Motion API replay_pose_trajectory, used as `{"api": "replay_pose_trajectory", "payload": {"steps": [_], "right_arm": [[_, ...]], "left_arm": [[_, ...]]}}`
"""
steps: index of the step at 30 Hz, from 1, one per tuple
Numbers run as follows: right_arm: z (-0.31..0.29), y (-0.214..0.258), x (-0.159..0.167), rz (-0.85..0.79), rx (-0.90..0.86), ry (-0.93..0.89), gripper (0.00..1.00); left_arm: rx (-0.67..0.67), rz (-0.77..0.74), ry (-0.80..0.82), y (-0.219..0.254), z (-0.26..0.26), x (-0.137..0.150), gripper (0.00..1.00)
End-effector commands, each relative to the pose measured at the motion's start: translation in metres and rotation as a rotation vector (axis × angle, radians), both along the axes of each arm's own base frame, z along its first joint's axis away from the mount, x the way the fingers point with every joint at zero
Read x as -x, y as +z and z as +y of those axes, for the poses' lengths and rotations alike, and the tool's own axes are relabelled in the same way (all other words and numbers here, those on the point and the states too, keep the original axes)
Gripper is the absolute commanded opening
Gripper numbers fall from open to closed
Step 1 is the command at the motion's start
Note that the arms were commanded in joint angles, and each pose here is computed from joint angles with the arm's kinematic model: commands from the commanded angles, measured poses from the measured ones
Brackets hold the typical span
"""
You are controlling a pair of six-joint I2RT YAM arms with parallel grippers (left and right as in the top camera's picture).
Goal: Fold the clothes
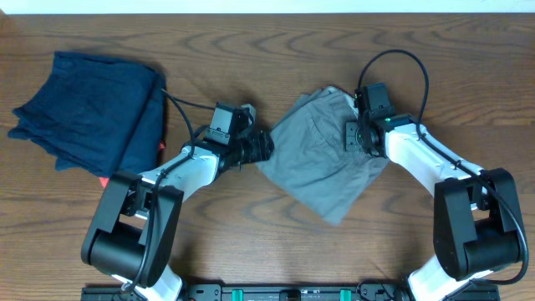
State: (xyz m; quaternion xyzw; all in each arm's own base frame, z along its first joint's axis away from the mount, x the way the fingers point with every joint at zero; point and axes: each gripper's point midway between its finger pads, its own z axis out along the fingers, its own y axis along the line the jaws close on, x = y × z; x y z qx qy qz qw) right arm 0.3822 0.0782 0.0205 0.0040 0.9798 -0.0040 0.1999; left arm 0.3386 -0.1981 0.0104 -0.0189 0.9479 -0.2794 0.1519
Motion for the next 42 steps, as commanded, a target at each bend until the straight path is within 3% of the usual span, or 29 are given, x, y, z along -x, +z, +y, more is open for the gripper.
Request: {"api": "replay_pose_trajectory", "payload": {"steps": [1,3,6,10,12,14,17,20,27,33,38,39,42], "right_arm": [[-0.007,0.001,-0.012,-0.055,0.108,0.089,0.65],[-0.005,0.006,-0.022,-0.1,0.116,0.125,0.72],[-0.002,0.011,-0.03,-0.135,0.116,0.14,0.79],[0.002,0.008,-0.026,-0.117,0.095,0.154,0.8],[0.001,0.006,-0.023,-0.1,0.095,0.155,0.8],[0.0,0.005,-0.019,-0.086,0.098,0.156,0.79],[-0.001,0.009,-0.015,-0.077,0.096,0.148,0.79],[-0.001,0.028,-0.016,-0.116,0.067,0.098,0.81],[-0.01,0.098,-0.02,-0.281,0.029,0.055,0.85],[-0.025,0.118,0.002,-0.267,0.03,0.021,0.83],[-0.039,0.109,0.018,-0.19,0.027,-0.039,0.78],[-0.04,0.107,0.02,-0.177,0.026,-0.047,0.76],[-0.043,0.102,0.027,-0.143,0.032,-0.053,0.59]], "left_arm": [[0.094,0.278,-0.078,-0.028,-0.011,0.065,0.57],[0.153,0.331,-0.103,-0.02,-0.018,0.076,0.51],[0.182,0.351,-0.117,-0.007,-0.02,0.084,0.5],[0.194,0.212,-0.136,0.024,-0.022,0.069,0.51],[0.181,0.055,-0.124,0.05,-0.021,0.047,0.7],[0.188,-0.137,-0.148,0.082,-0.023,0.026,0.98],[0.221,-0.405,-0.218,0.129,-0.033,0.002,0.98],[0.243,-0.485,-0.221,0.144,-0.038,-0.01,0.98],[0.246,-0.42,-0.288,0.142,-0.065,-0.033,0.98],[0.151,-0.314,-0.398,0.118,-0.093,-0.049,0.98],[-0.091,-0.31,-0.348,0.073,-0.084,-0.064,0.98],[-0.149,-0.309,-0.321,0.064,-0.077,-0.068,0.96],[-0.275,-0.291,-0.252,0.04,-0.057,-0.078,0.75]]}}
